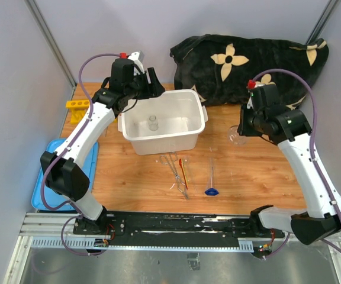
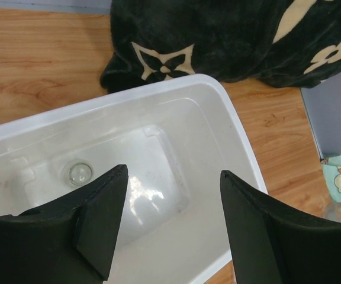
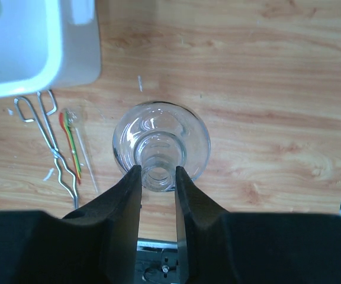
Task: Organize the chemistry lab equipment
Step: Pick up the chemistry item at the center of the board, then place the chemistry item in the storage box.
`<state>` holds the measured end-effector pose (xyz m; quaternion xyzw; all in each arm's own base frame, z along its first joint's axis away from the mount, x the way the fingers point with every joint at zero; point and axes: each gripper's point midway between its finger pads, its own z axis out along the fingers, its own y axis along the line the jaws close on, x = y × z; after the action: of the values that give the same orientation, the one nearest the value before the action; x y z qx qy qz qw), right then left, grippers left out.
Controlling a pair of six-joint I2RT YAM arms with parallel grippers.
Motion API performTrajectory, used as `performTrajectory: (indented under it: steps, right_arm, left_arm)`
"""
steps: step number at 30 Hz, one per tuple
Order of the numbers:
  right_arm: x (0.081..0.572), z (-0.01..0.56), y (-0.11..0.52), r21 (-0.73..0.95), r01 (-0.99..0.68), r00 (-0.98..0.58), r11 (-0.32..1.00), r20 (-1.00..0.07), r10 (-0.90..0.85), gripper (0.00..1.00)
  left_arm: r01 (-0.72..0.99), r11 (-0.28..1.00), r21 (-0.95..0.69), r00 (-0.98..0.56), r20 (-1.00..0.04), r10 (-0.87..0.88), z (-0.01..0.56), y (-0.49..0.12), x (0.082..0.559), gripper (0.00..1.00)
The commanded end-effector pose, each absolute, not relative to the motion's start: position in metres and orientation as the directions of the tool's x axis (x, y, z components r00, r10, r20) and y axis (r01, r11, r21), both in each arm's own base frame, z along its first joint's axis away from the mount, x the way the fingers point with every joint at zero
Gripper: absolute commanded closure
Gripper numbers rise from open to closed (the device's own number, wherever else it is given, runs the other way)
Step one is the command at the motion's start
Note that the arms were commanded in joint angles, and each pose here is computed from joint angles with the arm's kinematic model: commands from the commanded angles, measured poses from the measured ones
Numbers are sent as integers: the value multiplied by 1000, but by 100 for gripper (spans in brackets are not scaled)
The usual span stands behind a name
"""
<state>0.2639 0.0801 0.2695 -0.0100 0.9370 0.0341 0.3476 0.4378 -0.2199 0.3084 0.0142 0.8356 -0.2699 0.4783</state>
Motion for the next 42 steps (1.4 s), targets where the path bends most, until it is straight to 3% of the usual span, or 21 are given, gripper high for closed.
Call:
performTrajectory:
  steps: [1,11,18,31,42]
  right_arm:
    - [277,309,88,74,-105,-711,992,-703,-23,100]
    - [333,356,146,85,-273,-640,958,-759,-116,100]
    - [374,359,195,81,-380,-625,922,-757,-191,100]
    - [417,306,302,121,-568,-581,814,-760,-293,100]
    - [444,242,344,160,-604,-609,781,-724,-323,100]
  left_arm:
    - [263,866,-425,-507,-825,-250,324,-212,435,32]
    - [206,896,-393,-471,-843,-261,331,-194,434,31]
    - [130,900,-417,-487,-817,-308,326,-171,437,31]
    - [49,922,-384,-471,-823,-317,315,-141,449,31]
    - [40,934,-354,-469,-832,-296,312,-132,446,30]
